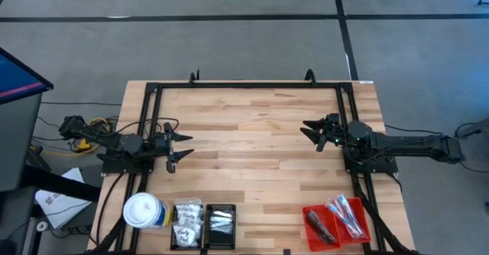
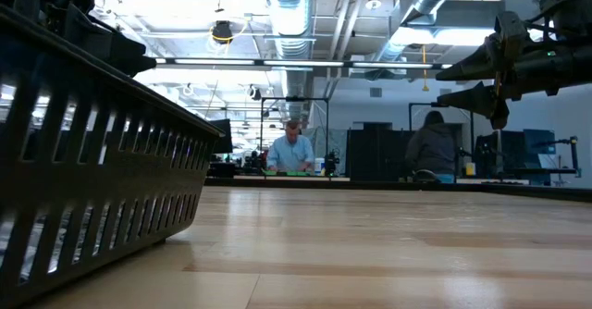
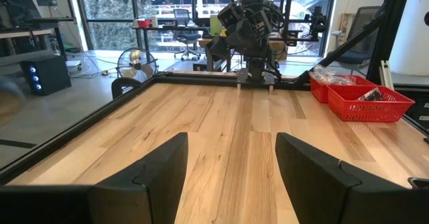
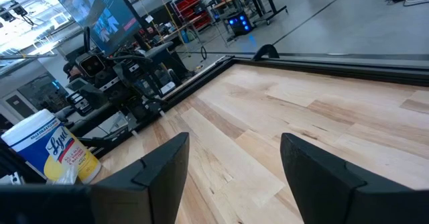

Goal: Pick & Place Travel size toiletries
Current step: Return to Home Position

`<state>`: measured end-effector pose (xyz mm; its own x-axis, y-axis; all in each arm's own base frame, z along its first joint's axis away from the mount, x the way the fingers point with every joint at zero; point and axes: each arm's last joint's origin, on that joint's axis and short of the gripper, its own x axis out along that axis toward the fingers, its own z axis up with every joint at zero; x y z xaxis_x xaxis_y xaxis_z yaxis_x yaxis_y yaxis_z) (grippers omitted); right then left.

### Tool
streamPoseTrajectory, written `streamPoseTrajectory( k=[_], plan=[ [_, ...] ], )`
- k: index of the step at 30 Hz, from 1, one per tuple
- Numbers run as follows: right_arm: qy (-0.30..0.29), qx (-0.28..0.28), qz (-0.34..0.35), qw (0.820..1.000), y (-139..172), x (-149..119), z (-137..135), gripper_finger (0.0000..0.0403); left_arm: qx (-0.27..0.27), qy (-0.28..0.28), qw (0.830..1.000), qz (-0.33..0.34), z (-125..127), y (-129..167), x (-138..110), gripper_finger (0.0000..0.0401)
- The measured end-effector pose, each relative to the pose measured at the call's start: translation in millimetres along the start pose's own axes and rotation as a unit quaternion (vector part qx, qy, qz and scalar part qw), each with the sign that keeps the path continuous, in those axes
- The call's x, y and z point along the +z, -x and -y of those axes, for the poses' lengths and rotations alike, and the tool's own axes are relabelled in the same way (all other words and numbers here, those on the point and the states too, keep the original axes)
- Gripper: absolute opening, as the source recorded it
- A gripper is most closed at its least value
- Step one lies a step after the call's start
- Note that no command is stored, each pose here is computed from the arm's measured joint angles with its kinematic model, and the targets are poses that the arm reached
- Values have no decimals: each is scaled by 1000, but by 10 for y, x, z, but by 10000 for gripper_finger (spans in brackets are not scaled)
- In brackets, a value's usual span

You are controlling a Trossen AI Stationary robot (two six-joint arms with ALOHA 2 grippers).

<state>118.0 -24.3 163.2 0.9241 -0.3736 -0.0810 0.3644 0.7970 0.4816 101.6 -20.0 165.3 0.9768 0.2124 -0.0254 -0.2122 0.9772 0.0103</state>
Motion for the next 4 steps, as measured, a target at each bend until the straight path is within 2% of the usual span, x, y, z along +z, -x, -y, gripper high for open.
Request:
streamPoseTrajectory(
  k=[4],
  plan=[
    [0,0,0,1000,0,0,0,226,0,0,1000,0,0,0,0,218]
  ],
)
